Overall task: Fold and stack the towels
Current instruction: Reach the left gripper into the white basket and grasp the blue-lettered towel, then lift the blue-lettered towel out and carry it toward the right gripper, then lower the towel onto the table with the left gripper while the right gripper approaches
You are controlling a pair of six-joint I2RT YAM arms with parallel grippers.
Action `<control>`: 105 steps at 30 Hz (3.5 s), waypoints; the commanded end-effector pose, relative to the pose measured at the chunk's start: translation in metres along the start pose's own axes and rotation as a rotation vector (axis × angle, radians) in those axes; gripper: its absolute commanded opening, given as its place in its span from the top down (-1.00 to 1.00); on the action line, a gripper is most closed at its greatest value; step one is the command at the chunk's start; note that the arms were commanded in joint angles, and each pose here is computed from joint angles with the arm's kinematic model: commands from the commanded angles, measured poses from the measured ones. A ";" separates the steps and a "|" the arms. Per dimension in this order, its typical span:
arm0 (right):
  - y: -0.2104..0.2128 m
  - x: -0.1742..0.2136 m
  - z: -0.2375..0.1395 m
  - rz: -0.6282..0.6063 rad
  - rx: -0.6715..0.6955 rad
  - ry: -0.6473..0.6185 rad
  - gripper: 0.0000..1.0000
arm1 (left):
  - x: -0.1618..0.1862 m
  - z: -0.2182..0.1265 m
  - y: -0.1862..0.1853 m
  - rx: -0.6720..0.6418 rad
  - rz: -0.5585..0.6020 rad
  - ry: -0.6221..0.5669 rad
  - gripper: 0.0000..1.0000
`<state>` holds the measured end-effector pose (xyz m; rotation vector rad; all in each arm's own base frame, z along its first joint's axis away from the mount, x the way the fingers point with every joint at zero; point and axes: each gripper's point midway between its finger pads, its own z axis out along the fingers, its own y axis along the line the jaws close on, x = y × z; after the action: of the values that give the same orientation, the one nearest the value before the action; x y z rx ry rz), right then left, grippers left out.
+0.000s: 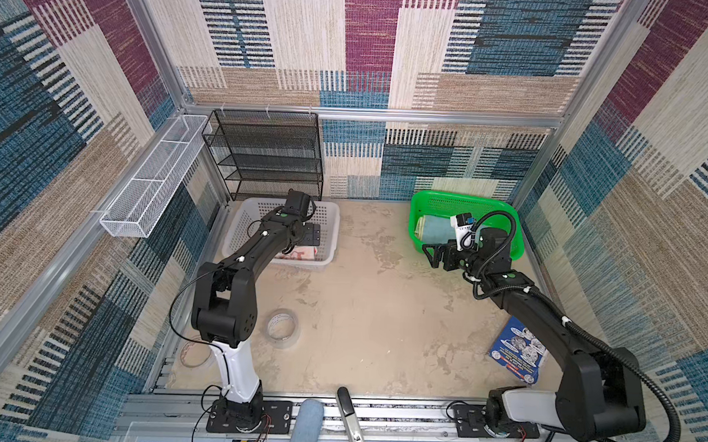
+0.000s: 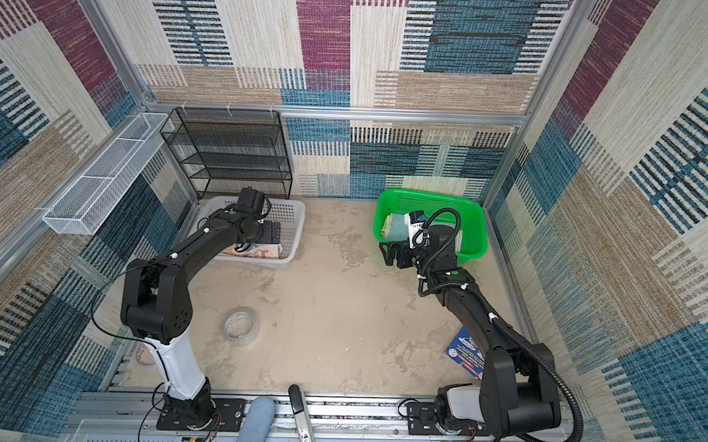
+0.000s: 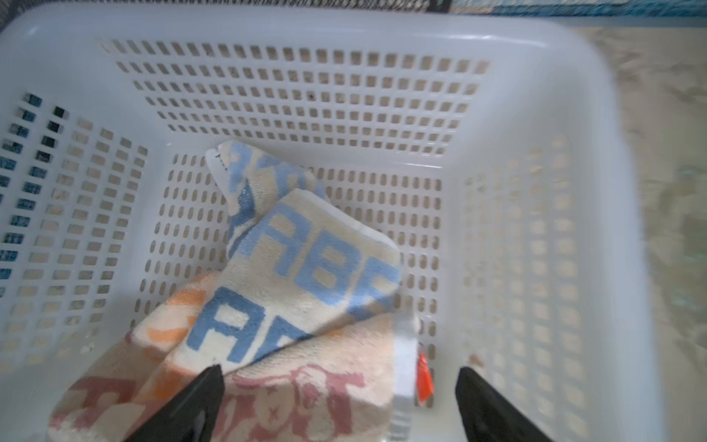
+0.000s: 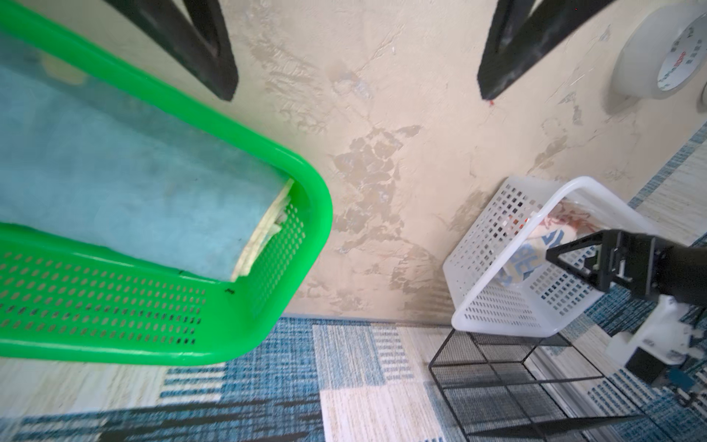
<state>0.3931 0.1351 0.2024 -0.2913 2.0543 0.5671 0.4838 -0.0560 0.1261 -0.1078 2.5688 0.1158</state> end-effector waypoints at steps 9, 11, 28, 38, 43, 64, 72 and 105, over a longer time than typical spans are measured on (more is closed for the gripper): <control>0.026 0.026 0.034 -0.003 -0.065 0.077 -1.00 | 0.028 0.060 0.030 -0.072 0.051 0.294 -0.86; 0.029 0.032 0.039 -0.001 -0.074 0.091 -1.00 | 0.031 0.068 0.030 -0.069 0.057 0.313 -0.84; 0.027 0.049 0.041 0.016 -0.022 0.102 -1.00 | 0.030 0.083 0.009 0.071 0.011 0.324 1.00; 0.027 0.057 0.047 0.033 -0.037 0.118 -1.00 | -0.009 0.007 -0.009 0.224 0.027 0.038 1.00; 0.023 0.059 0.049 0.047 -0.018 0.120 -1.00 | -0.015 -0.030 -0.021 0.305 0.039 -0.028 1.00; -0.009 0.060 0.039 0.131 0.174 0.081 -1.00 | 0.001 -0.204 -0.143 0.741 0.347 -0.411 1.00; -0.022 0.072 0.031 0.128 0.246 0.097 -1.00 | 0.058 -0.170 -0.206 0.705 0.526 -0.222 1.00; -0.041 0.080 0.002 0.075 0.377 0.085 -1.00 | 0.178 -0.069 -0.254 0.570 0.766 0.099 0.01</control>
<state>0.3676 0.1032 0.1213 -0.0352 2.2076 0.2083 0.3201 -0.3278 0.0647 1.0877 2.5218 -0.3851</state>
